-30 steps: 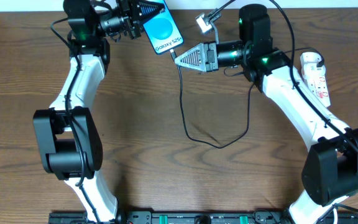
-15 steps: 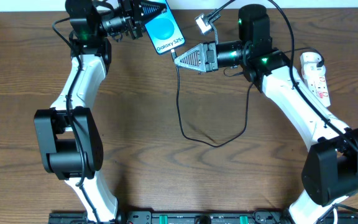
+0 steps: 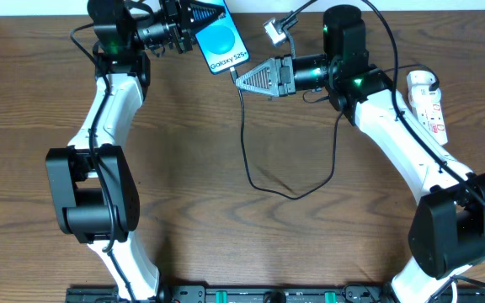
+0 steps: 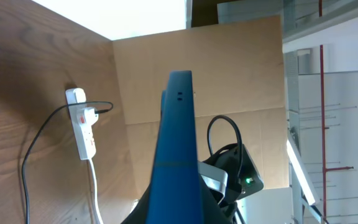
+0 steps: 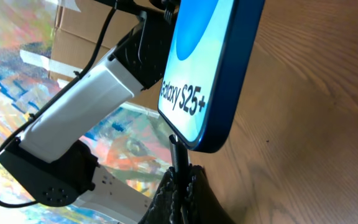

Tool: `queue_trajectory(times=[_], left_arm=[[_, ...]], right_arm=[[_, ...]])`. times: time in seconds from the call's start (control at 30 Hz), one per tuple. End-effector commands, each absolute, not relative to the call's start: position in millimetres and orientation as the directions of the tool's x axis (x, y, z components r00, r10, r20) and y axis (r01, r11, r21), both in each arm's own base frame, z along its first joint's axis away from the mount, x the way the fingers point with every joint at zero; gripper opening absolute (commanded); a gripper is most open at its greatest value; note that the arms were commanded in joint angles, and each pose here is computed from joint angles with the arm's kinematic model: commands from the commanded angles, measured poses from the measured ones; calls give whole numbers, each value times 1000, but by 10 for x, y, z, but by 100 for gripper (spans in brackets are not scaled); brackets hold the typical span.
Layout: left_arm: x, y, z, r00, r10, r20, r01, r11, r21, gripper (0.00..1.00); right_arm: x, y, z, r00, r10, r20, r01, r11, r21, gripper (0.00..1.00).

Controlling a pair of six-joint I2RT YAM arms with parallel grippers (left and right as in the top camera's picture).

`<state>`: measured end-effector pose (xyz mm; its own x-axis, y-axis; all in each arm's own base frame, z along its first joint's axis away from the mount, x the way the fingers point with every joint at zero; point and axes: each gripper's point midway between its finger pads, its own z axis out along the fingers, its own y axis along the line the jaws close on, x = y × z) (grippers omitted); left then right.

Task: Plug charger to phone and switch on socket
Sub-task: 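Raise the USB-C plug toward the phone's bottom port with right gripper, then push the USB-C plug up into the phone's port with the right gripper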

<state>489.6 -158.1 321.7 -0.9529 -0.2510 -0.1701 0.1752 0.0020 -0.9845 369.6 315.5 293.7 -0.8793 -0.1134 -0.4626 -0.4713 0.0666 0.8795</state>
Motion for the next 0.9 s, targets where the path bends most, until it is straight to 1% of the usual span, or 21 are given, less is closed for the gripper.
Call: queue_trajectory(times=[0.0,0.17,0.33,0.57,0.77,0.87], left_arm=[[4672,-1667,3353,-949,-139,-284,285,10,-958,7],[4656,-1670,3350,-944,-130,-302,304,12,-953,7],[4659,-1669,3350,-943,-132,-305,306,12,-952,7],[4682,-1668,3355,-942,-145,-302,303,13,-953,7],[4710,-1663,3362,-964,-163,-210,213,-1,-977,7],[4710,-1663,3362,-965,-163,-206,209,-2,-978,7]], right_arm=[[3803,3121,3001,-883,-63,-466,-470,95,878,1],[3824,3125,3032,-896,-50,-441,-444,95,891,1],[3896,3121,3011,-919,-10,-394,-392,125,911,1],[3980,3156,2977,-923,39,-383,-372,166,913,1],[4018,3181,2969,-918,61,-392,-376,184,908,1],[4046,3178,2975,-913,74,-400,-381,190,905,1]])
